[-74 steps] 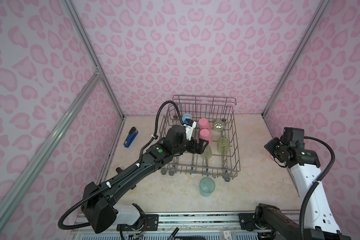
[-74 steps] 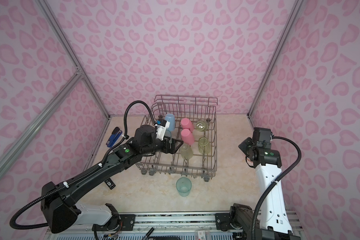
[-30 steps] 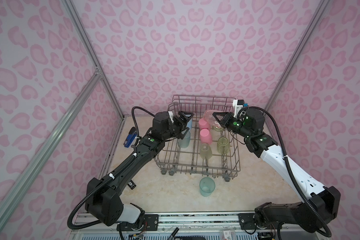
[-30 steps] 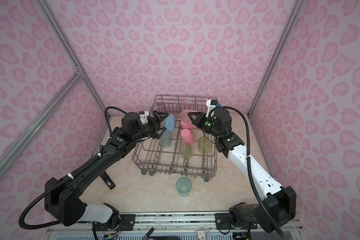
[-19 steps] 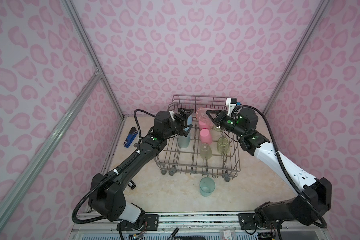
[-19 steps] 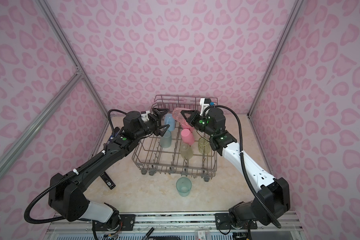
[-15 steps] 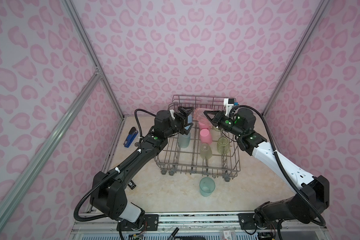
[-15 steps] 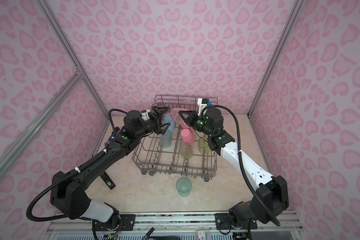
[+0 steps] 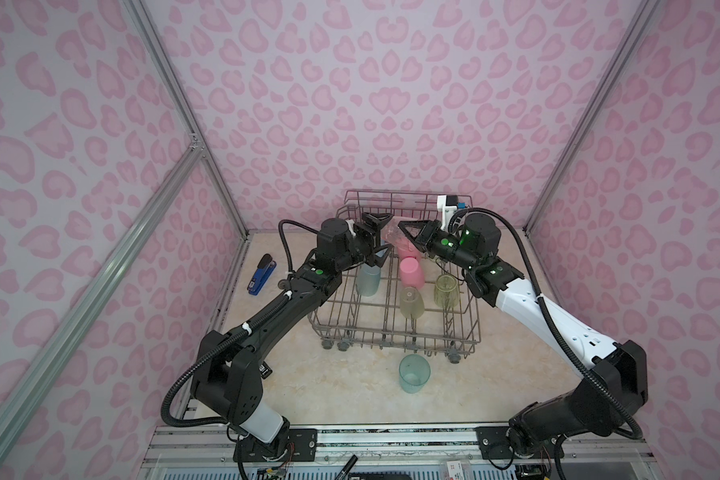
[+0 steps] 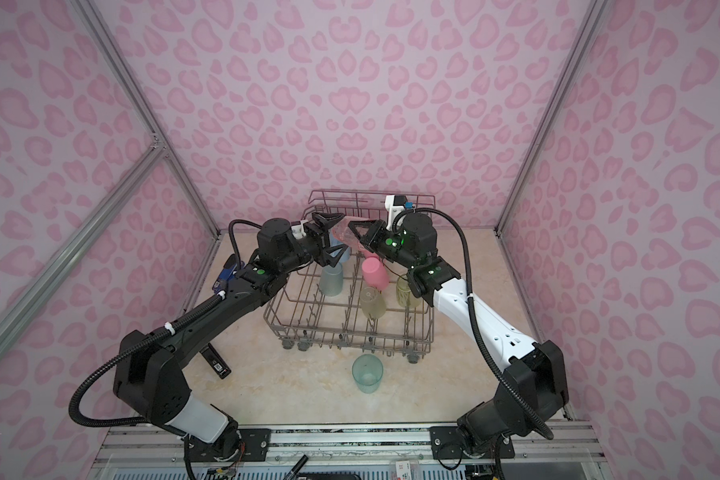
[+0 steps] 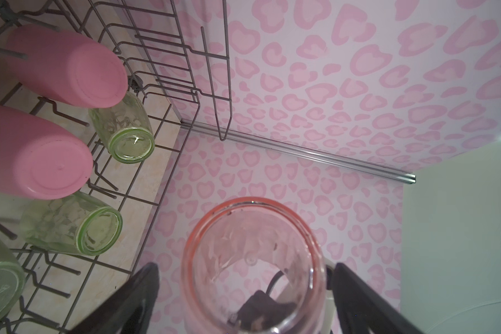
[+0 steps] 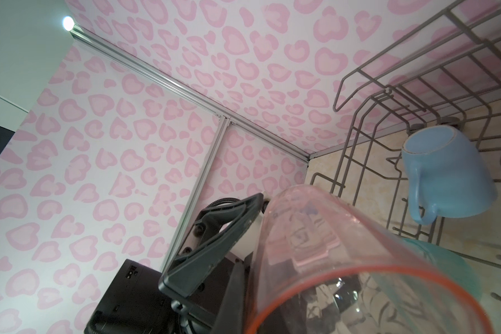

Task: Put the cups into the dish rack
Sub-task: 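Close left gripper on the pink cup held by the right gripper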

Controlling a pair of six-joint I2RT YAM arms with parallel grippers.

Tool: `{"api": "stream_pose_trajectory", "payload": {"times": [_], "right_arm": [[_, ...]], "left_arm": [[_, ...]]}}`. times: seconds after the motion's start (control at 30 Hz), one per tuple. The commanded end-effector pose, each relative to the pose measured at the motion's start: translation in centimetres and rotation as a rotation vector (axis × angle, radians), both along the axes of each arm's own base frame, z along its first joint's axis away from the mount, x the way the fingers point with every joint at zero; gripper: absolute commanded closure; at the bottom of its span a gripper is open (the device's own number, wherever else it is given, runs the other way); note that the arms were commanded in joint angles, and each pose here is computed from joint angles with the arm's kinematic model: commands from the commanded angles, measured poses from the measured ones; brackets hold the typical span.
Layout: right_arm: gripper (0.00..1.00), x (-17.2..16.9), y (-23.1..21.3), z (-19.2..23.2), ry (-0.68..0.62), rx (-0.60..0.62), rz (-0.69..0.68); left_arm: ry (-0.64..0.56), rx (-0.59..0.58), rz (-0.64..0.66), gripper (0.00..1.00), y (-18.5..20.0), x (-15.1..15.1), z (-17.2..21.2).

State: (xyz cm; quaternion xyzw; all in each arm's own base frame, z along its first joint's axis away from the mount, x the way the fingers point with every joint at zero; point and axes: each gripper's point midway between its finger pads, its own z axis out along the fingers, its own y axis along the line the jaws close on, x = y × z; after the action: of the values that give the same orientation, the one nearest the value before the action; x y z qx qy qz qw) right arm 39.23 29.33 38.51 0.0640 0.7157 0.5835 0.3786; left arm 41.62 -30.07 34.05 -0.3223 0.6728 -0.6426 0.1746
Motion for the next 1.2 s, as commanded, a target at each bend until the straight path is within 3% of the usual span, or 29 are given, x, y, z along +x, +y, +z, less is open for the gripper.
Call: {"api": "stream_pose_trajectory", "payload": {"times": [0.0, 0.73, 0.83, 1.03, 1.17], "right_arm": [[1.00, -0.2, 0.7, 0.6, -0.028, 0.010, 0.024], [0.97, 0.1, 1.6, -0.6, 0.001, -0.015, 0.034], [0.90, 0.0, 1.6, -0.7, 0.003, -0.018, 0.033], [0.61, 0.0, 1.2, -1.2, 0.004, -0.033, 0.015], [0.51, -0.1, 0.7, -1.6, 0.006, -0.043, 0.003]], "left_arm": [[-0.048, -0.033, -0.001, 0.07, -0.3, 0.4, 1.4], [-0.047, -0.033, 0.029, 0.31, -0.2, 0.8, 0.2], [-0.058, -0.018, 0.039, 0.33, 0.0, 0.9, 0.1], [-0.089, 0.035, 0.068, 0.35, 0.7, 1.1, -0.4], [-0.115, 0.091, 0.090, 0.35, 1.4, 1.4, -0.9]]}}
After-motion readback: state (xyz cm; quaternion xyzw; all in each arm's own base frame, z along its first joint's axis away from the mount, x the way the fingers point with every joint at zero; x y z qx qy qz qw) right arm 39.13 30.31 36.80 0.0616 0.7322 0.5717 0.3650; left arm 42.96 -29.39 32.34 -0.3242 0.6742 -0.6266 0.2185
